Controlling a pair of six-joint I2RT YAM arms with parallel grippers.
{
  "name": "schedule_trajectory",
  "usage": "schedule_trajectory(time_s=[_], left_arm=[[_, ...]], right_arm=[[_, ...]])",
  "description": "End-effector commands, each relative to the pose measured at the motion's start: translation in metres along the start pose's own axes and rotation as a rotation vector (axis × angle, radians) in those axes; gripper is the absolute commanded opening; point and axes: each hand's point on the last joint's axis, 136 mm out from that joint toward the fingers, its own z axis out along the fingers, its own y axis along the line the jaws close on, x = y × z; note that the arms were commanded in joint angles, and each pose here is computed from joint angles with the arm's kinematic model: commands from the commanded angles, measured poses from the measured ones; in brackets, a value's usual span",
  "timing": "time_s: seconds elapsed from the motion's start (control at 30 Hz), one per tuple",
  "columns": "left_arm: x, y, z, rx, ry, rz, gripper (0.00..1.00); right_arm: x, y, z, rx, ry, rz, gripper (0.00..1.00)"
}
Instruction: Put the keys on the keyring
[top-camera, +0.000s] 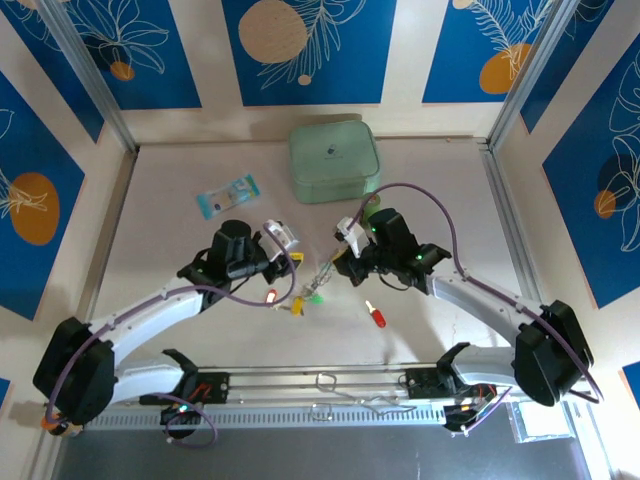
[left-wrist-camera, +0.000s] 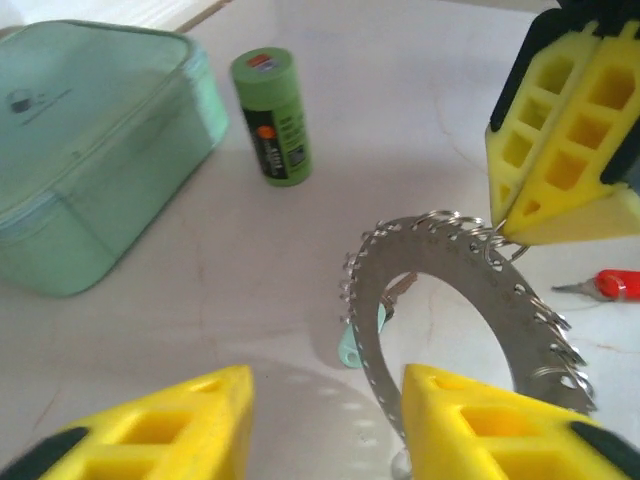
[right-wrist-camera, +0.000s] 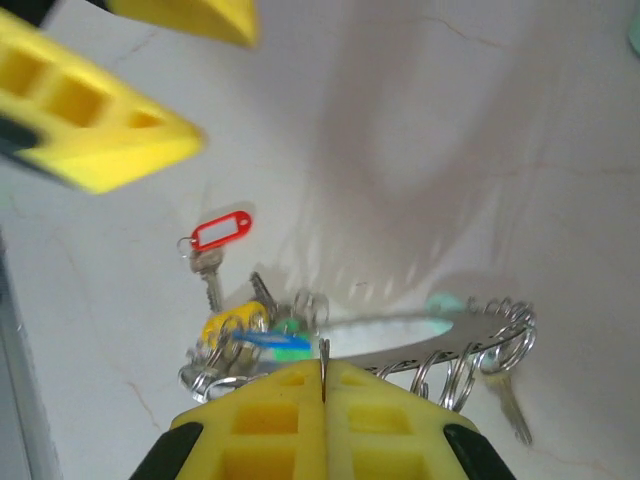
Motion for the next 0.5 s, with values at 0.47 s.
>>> schedule_trajectory(time_s=[0.47], left_arm=[[-0.016,-0.074,0.006,0.517,-0.153,0.182,0.33]], right_arm=[[-0.018,0.039,-0.012,-0.156,-0.087,-0.263,0.0]])
